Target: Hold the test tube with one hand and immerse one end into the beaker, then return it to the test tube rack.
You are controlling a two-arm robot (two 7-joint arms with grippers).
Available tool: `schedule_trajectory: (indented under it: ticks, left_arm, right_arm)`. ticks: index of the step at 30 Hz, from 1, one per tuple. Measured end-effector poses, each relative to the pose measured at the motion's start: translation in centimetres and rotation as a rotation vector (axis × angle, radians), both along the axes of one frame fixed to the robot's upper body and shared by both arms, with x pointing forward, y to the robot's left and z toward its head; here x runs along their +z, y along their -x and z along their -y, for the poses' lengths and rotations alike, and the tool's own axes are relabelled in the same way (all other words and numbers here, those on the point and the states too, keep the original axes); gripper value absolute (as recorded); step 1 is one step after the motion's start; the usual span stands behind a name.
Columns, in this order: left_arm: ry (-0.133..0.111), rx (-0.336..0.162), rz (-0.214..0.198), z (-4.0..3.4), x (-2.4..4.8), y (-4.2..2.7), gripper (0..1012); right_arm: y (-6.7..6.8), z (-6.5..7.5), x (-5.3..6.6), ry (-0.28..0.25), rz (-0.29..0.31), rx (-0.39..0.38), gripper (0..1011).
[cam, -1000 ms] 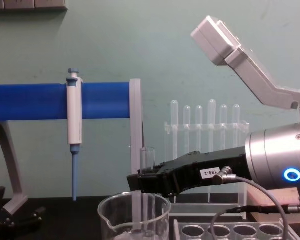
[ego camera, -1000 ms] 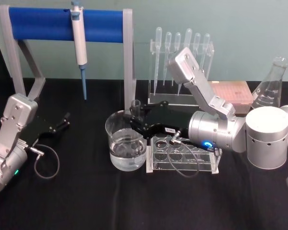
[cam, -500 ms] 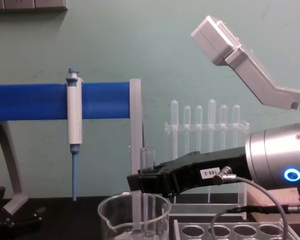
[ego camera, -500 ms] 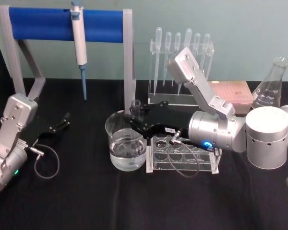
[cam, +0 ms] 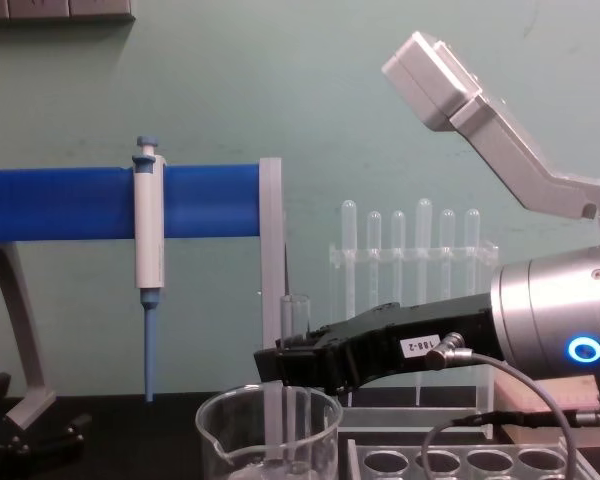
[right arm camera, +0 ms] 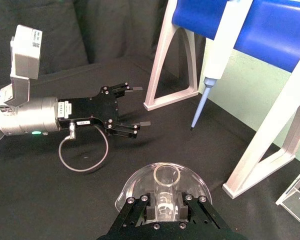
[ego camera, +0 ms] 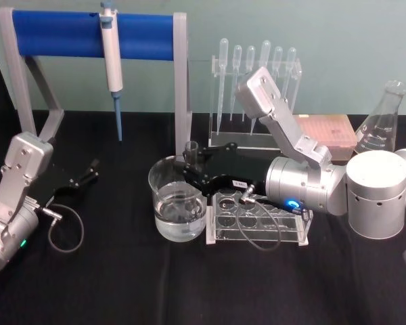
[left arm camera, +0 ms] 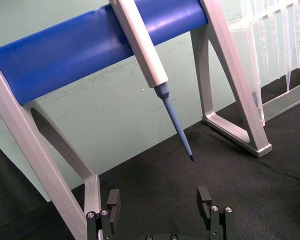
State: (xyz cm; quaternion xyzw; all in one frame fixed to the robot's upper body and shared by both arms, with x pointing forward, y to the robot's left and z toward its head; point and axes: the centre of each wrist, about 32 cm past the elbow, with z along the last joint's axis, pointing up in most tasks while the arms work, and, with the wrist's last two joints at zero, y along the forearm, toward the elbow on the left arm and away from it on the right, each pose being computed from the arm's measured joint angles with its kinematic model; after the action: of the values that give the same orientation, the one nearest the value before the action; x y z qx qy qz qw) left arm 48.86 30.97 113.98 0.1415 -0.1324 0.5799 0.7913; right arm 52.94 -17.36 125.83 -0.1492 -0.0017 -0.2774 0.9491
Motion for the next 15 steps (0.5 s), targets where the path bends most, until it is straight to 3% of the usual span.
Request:
schedule_trajectory:
  ticks: [9,15]
  left_arm:
    - [0.0,0.0,0.0,0.0,0.0,0.0,1000]
    - [0.0,0.0,0.0,0.0,0.0,0.0,1000]
  right_arm:
    - [0.0,0.0,0.1,-0.001,0.005,0.0,239]
    - [0.3,0.2,1.9,-0.023,0.042,0.008,241]
